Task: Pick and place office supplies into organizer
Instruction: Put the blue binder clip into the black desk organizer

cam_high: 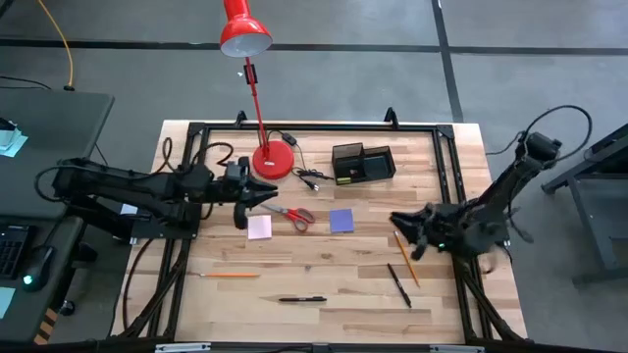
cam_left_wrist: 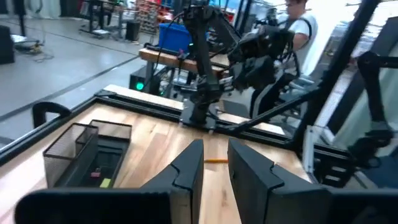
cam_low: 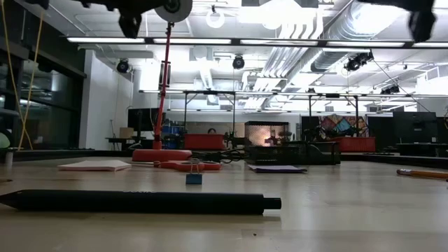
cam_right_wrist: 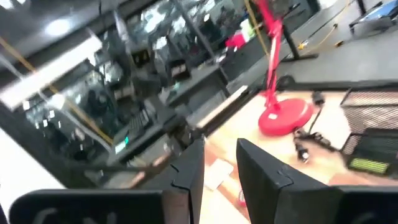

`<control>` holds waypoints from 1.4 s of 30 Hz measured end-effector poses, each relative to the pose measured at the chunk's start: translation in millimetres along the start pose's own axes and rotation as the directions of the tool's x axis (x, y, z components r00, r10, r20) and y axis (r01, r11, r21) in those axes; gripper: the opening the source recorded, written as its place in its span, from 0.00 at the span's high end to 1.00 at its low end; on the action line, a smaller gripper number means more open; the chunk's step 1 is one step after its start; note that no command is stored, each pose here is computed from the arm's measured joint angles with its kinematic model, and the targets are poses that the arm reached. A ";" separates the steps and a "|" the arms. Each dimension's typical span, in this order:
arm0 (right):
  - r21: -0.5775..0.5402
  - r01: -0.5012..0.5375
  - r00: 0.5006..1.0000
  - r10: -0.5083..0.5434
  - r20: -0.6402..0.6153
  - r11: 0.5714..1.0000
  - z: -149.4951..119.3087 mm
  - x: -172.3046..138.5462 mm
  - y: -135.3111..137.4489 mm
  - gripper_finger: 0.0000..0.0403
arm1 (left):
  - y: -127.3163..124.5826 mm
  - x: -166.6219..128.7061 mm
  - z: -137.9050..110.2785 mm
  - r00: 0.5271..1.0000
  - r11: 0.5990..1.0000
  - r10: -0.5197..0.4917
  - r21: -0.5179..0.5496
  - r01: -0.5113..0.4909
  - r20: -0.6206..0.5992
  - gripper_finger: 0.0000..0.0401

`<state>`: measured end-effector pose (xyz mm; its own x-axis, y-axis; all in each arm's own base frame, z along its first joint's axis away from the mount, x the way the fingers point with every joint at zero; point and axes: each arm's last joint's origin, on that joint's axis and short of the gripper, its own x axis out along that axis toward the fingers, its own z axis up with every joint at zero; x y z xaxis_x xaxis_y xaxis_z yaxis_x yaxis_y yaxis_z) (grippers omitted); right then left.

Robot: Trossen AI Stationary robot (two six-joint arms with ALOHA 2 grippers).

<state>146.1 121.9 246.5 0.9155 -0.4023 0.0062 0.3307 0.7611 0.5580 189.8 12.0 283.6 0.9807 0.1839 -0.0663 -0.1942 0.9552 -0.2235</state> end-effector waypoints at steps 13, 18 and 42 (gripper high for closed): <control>-0.174 0.076 0.835 -0.158 -0.526 0.982 -27.6 103.1 41.8 0.66 | 1.4 -56.7 14.4 0.991 0.990 -0.086 0.117 0.075 0.100 0.84; -0.252 -0.003 0.762 -0.160 -0.627 0.968 -33.8 143.1 57.5 0.61 | 4.4 -70.9 4.8 0.993 0.986 -0.117 0.120 0.118 -0.014 0.84; -0.300 -0.303 0.574 -0.078 -0.815 0.905 -109.5 204.8 37.2 0.52 | 5.2 -72.7 -1.1 0.988 0.983 -0.132 0.121 0.141 -0.078 0.84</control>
<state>371.0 123.6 177.7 0.6864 0.1245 -0.7165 0.0908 0.9629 0.2543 117.5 3.4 286.2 0.9931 0.0372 -0.1113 -0.0496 0.9926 -0.1109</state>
